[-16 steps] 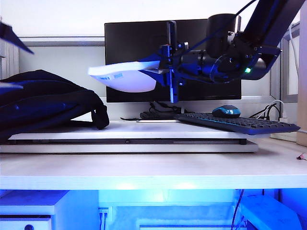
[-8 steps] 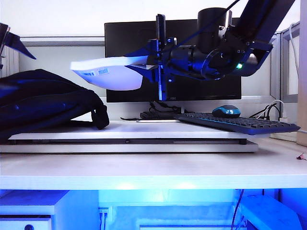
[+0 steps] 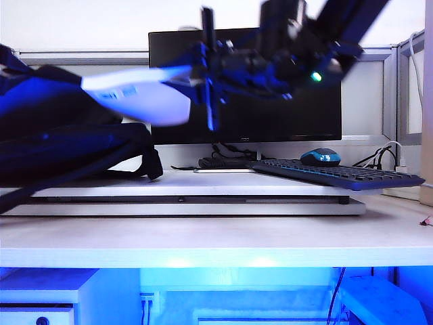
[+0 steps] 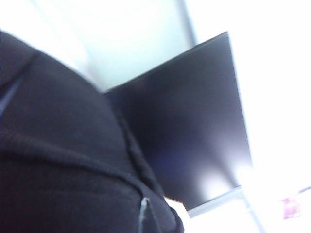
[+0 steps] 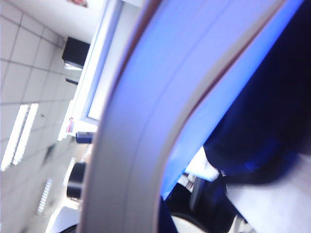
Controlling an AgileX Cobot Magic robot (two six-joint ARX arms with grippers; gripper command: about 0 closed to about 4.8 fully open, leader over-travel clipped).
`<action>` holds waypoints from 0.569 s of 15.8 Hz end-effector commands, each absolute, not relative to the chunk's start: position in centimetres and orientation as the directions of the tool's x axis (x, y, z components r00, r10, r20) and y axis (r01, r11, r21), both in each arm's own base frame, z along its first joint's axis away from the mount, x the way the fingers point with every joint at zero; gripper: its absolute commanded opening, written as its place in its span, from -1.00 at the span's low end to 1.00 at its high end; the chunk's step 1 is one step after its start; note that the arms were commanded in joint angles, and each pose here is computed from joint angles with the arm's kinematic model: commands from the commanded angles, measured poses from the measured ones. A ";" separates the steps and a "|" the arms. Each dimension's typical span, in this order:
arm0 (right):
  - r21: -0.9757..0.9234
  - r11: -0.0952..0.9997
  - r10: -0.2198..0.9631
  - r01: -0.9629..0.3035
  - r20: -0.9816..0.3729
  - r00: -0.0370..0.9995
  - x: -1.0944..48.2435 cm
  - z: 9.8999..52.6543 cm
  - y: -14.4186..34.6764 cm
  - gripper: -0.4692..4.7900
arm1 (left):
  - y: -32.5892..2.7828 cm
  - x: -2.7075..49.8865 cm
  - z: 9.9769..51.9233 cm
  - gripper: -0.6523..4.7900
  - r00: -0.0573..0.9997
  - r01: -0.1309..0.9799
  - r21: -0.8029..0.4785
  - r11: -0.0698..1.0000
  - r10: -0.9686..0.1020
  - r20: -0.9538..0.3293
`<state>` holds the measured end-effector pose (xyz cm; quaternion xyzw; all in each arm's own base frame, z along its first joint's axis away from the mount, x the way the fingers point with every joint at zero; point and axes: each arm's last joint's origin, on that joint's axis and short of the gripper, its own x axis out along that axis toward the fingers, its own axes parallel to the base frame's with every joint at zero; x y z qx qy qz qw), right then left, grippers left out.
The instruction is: Pick up the book on the desk and put it into the open backpack.
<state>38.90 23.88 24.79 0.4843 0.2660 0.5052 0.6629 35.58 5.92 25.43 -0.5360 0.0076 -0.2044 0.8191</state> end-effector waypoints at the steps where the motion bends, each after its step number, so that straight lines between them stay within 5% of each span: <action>1: 0.847 0.063 0.927 -0.528 0.147 0.346 38.9 27.9 25.1 -0.85 | 5.5 34.7 28.0 -0.78 0.829 0.526 -0.793 0.307 -0.395 0.396; 3: 0.856 0.139 0.910 -0.497 0.088 0.406 39.2 27.7 25.7 -0.85 | 5.4 34.3 28.7 -0.78 0.792 0.577 -0.775 0.257 -0.406 0.455; 9: 0.873 0.136 0.898 -0.468 0.092 0.431 41.2 26.9 27.7 -0.85 | 5.1 33.9 29.1 -0.78 0.739 0.619 -0.754 0.217 -0.487 0.466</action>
